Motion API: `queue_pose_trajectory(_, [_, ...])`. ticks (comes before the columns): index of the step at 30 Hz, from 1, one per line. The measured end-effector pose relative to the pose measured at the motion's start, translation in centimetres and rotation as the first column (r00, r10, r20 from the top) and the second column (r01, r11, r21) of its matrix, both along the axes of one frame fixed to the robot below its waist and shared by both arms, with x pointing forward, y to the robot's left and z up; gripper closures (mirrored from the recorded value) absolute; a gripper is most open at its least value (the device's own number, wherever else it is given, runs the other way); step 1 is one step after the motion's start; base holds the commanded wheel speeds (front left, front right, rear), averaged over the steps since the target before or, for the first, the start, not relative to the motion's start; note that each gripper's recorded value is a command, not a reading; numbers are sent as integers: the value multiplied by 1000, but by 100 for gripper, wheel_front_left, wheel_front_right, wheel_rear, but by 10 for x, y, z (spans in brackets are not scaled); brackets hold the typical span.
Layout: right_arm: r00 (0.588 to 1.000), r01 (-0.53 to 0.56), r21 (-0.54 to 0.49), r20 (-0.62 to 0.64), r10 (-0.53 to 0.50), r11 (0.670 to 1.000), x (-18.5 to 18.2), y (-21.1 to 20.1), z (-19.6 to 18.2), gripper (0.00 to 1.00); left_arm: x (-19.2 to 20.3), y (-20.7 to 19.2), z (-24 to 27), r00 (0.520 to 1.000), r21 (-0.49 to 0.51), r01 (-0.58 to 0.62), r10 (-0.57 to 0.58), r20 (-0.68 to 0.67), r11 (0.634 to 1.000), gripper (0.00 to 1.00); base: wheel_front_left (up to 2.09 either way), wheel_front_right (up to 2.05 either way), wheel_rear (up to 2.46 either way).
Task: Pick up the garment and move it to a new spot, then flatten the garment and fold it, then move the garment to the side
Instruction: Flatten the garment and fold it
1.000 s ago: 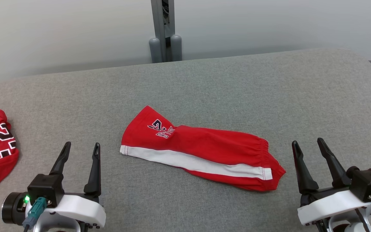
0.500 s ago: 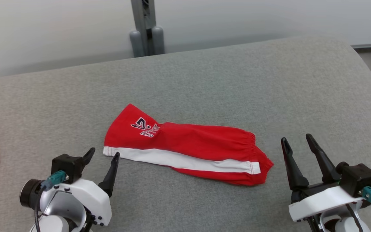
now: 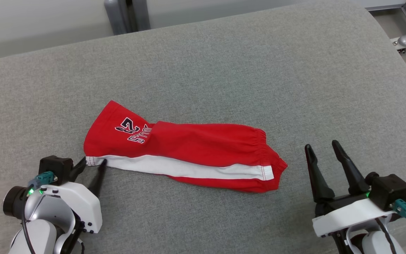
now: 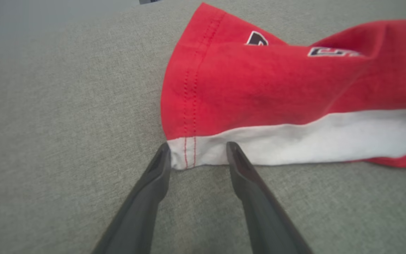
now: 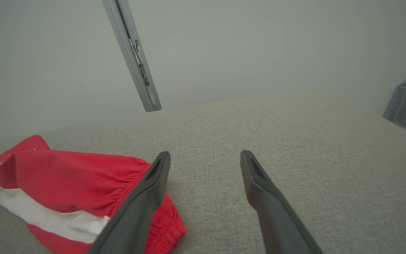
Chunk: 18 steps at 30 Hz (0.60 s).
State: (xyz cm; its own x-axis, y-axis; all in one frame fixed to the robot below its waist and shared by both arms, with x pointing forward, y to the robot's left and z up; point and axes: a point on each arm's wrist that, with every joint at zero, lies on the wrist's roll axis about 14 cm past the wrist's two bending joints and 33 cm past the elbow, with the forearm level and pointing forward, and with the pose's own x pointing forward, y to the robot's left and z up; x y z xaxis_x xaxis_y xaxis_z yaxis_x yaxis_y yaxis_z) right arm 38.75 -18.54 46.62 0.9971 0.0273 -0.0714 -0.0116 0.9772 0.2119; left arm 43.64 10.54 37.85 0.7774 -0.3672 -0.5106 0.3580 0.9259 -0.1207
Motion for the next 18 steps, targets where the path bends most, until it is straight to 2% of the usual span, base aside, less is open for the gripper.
queue_pose_trajectory(1, [1000, -4, 2, -8, 4, 1000, 0, 1, -2, 0, 1, 0, 0, 1000, 2, 2, -2, 1, 1000, 100, 0, 0, 0])
queue_pose_trajectory(7, [993, -89, 18, -81, 90, 996, -2, 29, -18, 0, 4, 4, 8, 999, 2, -1, 1, 35, 1000, 100, 0, 0, 0])
queue_pose_trajectory(13, [967, -191, 46, -165, 196, 980, -10, 61, -33, 0, -1, 8, 16, 998, 5, -9, 8, 57, 1000, 100, 0, 0, 0])
queue_pose_trajectory(18, [946, -232, 72, -215, 242, 970, -14, 74, -44, 0, -3, 8, 21, 998, 4, -7, 7, 70, 1000, 100, 0, 0, 0])
